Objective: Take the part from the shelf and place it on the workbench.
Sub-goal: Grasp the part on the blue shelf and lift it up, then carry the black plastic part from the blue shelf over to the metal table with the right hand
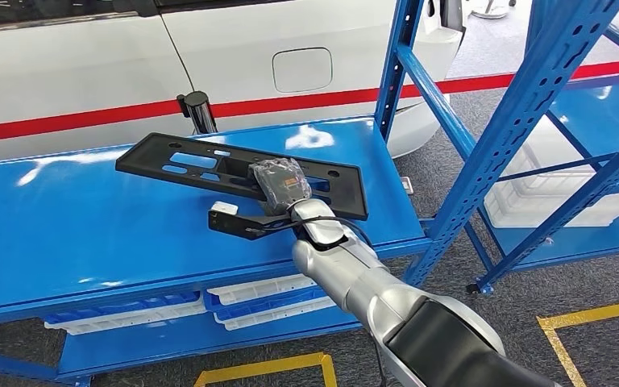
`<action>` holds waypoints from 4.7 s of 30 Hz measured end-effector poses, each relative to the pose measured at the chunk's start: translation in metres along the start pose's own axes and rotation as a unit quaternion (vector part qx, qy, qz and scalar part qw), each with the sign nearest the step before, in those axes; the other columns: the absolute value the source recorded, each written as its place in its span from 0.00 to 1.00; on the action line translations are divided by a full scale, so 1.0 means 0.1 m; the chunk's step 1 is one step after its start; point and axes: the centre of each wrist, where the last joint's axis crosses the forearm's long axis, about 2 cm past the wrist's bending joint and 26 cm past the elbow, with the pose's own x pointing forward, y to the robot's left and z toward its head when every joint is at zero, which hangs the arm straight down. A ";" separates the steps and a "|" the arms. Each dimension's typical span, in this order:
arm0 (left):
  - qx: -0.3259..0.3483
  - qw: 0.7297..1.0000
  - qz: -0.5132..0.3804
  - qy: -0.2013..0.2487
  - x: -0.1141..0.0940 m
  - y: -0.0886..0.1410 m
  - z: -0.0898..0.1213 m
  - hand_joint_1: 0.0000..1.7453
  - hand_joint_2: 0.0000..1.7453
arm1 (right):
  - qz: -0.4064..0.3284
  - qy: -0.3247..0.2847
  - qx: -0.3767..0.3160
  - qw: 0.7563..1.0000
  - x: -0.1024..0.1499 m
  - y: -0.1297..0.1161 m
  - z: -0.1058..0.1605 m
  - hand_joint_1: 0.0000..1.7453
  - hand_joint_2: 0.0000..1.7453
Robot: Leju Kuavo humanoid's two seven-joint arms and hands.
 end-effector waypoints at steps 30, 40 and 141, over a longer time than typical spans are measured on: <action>0.007 1.000 0.013 -0.016 -0.06 -0.02 0.04 0.00 1.00 | -0.191 -0.036 -0.177 0.965 -0.04 -0.97 -0.20 1.00 1.00; 0.018 0.999 0.034 -0.027 -0.14 -0.01 0.09 0.00 1.00 | -0.447 -0.132 -0.188 0.864 0.16 -1.47 -0.04 1.00 1.00; 0.028 0.997 0.073 -0.007 -0.22 0.01 0.13 0.00 1.00 | -0.512 -0.242 -0.165 0.808 0.18 -1.49 0.65 1.00 1.00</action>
